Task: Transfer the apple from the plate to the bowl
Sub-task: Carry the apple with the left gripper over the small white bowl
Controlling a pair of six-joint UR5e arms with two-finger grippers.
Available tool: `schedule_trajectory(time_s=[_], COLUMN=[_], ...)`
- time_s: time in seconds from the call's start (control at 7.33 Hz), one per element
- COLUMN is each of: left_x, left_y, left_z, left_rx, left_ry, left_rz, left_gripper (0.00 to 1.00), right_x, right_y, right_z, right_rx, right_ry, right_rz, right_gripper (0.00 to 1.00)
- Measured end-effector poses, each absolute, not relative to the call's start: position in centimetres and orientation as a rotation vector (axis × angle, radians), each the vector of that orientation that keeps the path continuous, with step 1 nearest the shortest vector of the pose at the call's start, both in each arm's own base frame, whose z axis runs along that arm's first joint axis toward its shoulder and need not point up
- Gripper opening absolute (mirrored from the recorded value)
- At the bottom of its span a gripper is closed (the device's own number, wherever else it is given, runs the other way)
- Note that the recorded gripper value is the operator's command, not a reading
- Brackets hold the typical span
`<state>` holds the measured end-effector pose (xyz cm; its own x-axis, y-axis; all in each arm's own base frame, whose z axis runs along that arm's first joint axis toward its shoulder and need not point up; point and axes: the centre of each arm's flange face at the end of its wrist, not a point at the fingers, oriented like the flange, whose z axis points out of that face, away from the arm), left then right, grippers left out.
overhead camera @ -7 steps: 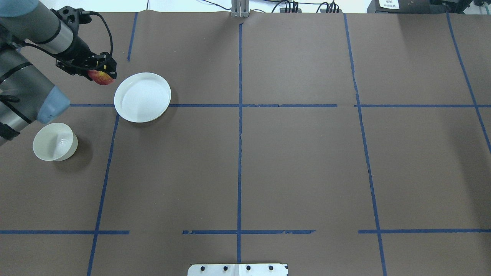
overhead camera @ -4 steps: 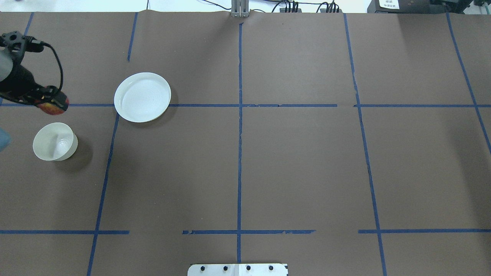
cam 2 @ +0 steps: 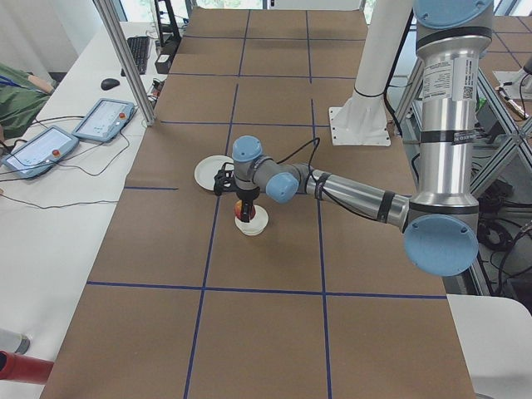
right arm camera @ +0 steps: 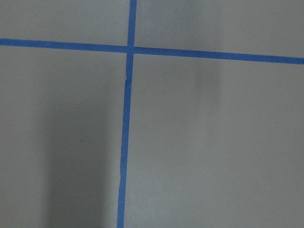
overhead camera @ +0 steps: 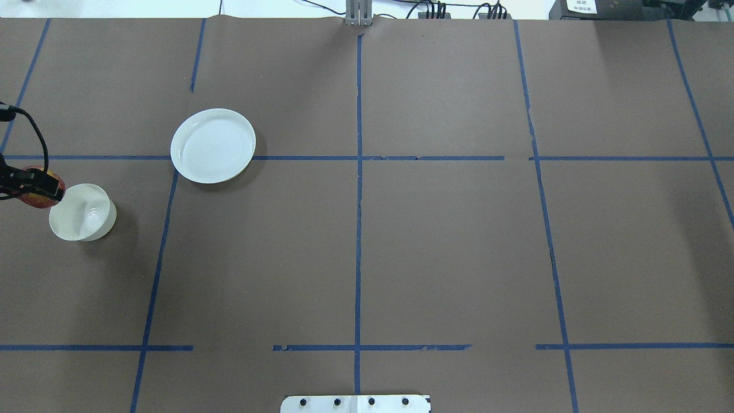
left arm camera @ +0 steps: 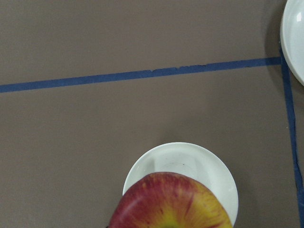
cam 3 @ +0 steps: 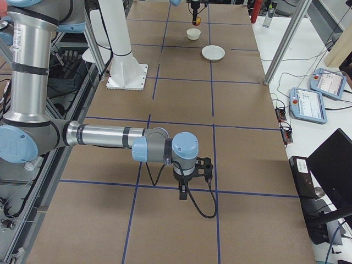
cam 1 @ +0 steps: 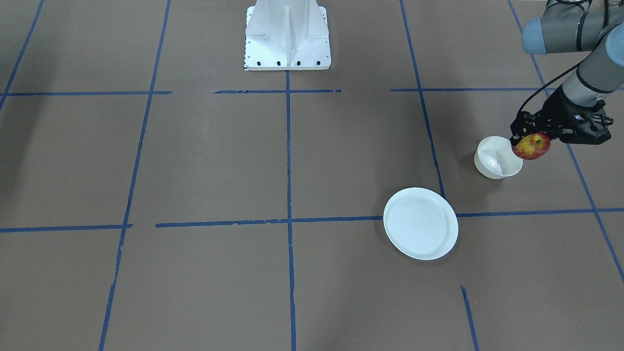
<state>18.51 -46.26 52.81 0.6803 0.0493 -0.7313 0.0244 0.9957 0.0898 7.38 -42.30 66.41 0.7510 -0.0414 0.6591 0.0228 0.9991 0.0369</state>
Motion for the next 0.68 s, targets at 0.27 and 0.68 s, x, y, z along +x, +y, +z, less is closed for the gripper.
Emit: schedule_trajectory(time_s=[0.27, 0.68], left_x=[20.2, 23.1], left_y=[-45.8, -45.4], left_z=[54.0, 54.1], left_rx=[0.085, 0.054], left_ry=[0.850, 0.847], left_rz=[-0.027, -0.052], left_gripper=[0.09, 0.10], right_x=[7.4, 7.4], right_y=[-42.3, -42.3], right_z=[66.4, 66.4], right_rx=[0.027, 0.027], right_ry=[-0.720, -0.720], right_rz=[-0.035, -0.035], right_gripper=[1.00, 1.00])
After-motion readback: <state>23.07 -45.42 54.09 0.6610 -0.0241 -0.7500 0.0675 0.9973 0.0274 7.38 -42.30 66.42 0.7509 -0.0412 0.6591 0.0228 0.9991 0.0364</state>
